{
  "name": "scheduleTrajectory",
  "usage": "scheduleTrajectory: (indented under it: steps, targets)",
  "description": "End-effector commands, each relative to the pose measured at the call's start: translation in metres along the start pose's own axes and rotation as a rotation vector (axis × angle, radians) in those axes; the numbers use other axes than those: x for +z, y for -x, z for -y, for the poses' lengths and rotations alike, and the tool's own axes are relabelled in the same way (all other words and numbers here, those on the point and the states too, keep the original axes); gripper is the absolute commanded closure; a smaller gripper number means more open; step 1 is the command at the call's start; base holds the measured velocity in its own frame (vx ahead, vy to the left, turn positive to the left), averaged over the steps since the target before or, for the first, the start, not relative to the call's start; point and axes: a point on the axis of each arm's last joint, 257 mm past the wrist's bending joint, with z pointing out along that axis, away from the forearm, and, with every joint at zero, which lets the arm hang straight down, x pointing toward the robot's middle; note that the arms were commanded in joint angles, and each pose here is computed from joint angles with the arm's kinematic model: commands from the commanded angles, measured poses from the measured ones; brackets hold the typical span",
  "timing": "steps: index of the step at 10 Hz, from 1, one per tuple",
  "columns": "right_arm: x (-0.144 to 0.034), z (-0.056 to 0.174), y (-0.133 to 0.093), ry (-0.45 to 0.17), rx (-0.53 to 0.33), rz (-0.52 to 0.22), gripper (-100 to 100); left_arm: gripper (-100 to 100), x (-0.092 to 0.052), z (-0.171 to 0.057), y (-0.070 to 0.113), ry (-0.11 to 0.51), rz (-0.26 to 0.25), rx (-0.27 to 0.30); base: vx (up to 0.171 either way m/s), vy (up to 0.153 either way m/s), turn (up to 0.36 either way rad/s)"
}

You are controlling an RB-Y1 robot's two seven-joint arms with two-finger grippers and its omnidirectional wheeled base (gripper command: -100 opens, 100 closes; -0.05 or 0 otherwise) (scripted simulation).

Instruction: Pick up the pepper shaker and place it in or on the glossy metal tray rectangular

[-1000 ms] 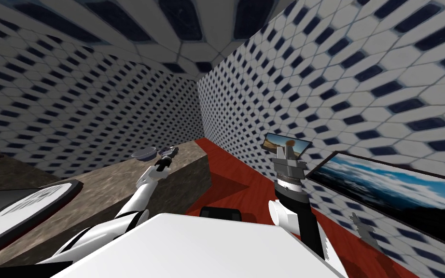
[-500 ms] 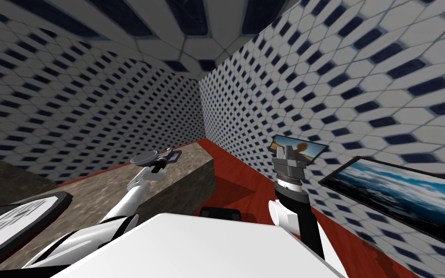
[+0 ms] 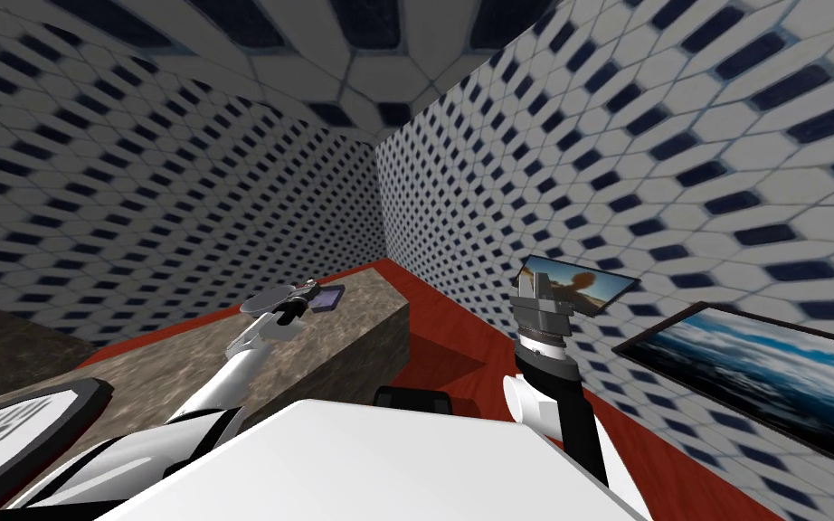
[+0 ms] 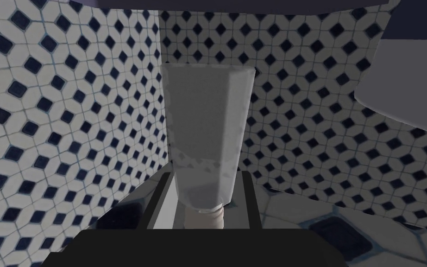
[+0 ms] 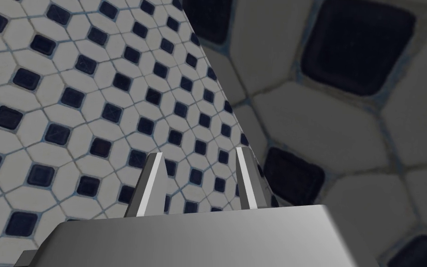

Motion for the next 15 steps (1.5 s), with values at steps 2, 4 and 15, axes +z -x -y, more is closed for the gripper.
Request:
scheduleTrajectory:
  steps: [2, 4, 15]
  targets:
    - [0.000, 0.000, 0.000, 0.000, 0.000, 0.000, 0, -100, 0.000, 0.000, 0.000, 0.000, 0.000, 0.000, 0.000, 0.000, 0.000]
    - [0.000, 0.000, 0.000, 0.000, 0.000, 0.000, 0, -100, 0.000, 0.000, 0.000, 0.000, 0.000, 0.000, 0.000, 0.000, 0.000]
    - [0.000, 0.000, 0.000, 0.000, 0.000, 0.000, 0, -100, 0.005, -0.025, 0.064, 0.020, 0.015, 0.003, -0.012, -0.019, -0.023]
